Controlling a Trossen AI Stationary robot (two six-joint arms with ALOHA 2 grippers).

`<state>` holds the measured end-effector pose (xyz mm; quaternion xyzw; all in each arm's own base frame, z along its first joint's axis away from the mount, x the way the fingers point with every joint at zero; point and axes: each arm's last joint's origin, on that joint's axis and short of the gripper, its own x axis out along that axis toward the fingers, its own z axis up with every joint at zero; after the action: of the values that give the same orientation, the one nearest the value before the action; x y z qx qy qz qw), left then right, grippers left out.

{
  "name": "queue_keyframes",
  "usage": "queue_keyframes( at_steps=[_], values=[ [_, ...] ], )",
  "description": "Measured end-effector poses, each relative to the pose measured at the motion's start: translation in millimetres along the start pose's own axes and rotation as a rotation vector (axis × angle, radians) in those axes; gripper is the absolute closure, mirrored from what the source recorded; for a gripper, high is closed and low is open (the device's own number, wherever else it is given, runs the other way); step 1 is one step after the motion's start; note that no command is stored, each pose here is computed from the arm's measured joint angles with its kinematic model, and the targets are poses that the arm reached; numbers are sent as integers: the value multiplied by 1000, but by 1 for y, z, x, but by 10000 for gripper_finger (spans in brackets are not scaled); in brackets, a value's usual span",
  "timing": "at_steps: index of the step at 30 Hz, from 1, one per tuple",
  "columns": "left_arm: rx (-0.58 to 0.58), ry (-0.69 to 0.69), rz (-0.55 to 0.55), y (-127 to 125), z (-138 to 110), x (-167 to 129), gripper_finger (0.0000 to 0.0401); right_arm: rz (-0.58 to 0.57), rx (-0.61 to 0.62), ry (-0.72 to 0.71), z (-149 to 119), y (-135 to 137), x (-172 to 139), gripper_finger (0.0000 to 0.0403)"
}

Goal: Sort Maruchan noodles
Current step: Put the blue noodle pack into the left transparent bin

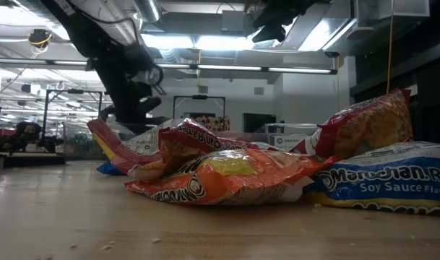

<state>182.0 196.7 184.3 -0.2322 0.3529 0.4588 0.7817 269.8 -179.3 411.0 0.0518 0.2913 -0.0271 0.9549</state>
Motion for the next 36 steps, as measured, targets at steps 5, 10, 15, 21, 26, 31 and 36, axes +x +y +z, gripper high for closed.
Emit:
queue_keyframes(
  at_steps=[5, 10, 15, 21, 26, 31, 36],
  values=[
    [-81, 107, 43, 1, -12, 18, 394, 0, 0, 1, 0, 0, 0, 125],
    [-136, 166, 85, 4, -18, 21, 393, 0, 0, 1, 0, 0, 0, 125],
    [-182, 175, 46, 8, -17, 22, 399, 0, 0, 1, 0, 0, 0, 125],
    [-159, 122, 58, 5, 8, 15, 380, 0, 0, 1, 0, 0, 0, 125],
    [-97, 83, -34, -5, 45, -3, 347, 2, 4, 7, -1, 0, 0, 125],
    [35, 159, -318, -30, 74, -37, 311, 9, 18, 32, -3, 1, 0, 125],
    [197, 258, -505, -64, 82, -83, 299, 13, 12, 46, -5, 1, 0, 125]
  ],
)
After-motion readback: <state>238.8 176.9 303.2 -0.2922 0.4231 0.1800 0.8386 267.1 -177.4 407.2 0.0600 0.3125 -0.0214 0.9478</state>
